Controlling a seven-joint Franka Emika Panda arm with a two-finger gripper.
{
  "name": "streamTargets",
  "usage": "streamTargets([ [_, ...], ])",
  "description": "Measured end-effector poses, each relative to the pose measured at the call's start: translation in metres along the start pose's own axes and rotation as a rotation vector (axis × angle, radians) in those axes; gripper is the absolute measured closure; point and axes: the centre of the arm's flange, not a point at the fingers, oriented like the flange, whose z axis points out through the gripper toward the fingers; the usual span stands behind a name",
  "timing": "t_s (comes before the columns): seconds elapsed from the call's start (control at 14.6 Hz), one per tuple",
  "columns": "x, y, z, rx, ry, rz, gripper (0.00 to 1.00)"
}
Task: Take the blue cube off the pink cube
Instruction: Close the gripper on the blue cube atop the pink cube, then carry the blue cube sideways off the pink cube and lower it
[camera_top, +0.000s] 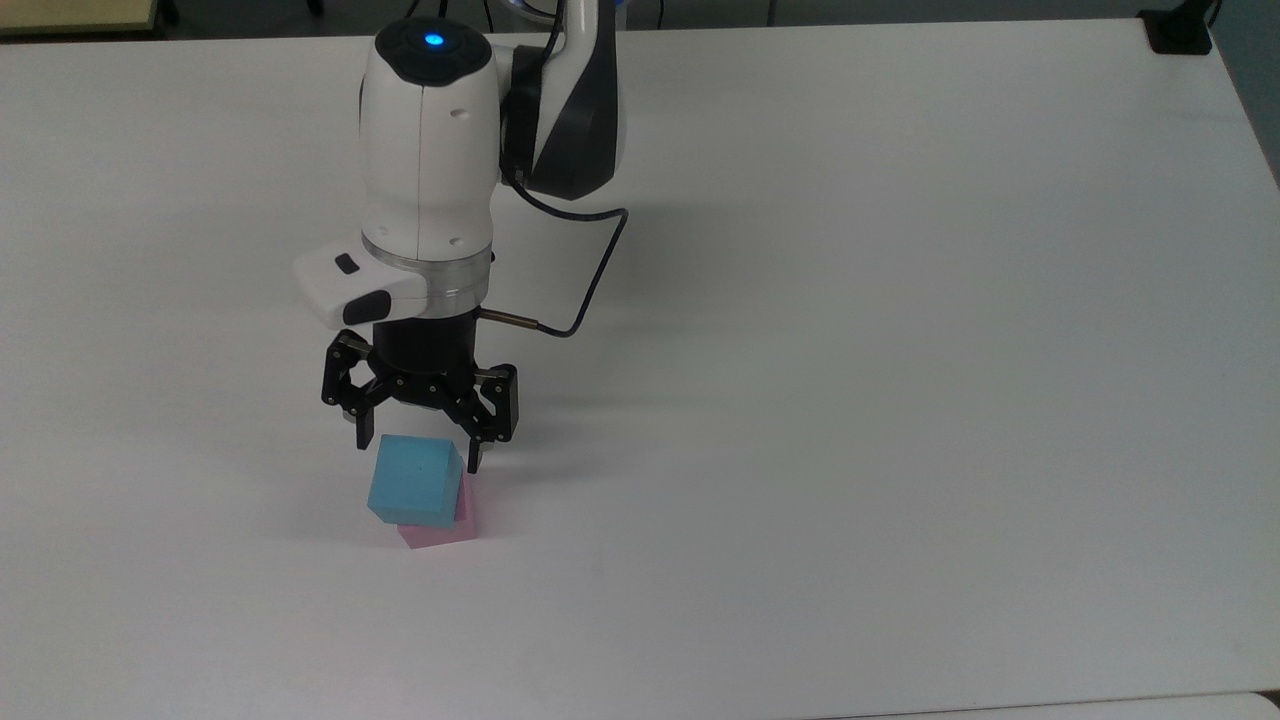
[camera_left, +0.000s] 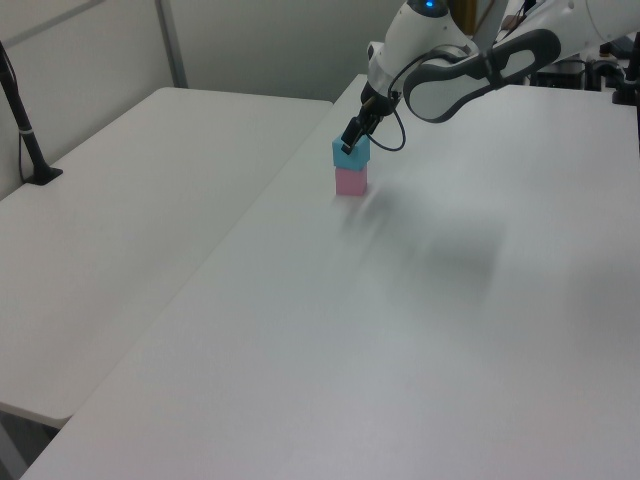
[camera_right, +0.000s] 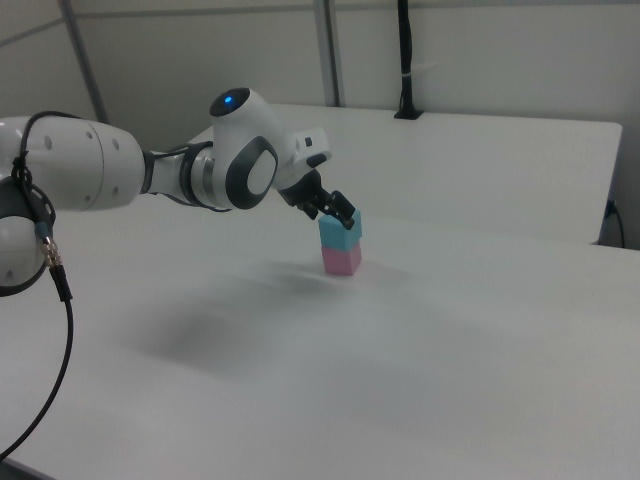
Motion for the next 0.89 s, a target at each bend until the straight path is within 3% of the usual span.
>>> streamTargets([
  [0.14,-0.002,-0.001,0.006,-0.01,0.0,-0.017,0.01],
  [0.41,-0.002,-0.002,0.007,-0.02,0.007,-0.035,0.41],
  [0.69,0.011,0.007,-0.007,-0.028,0.042,-0.029,0.42],
  [0.89,0.023,0.072,-0.02,-0.092,0.061,-0.065,0.42],
])
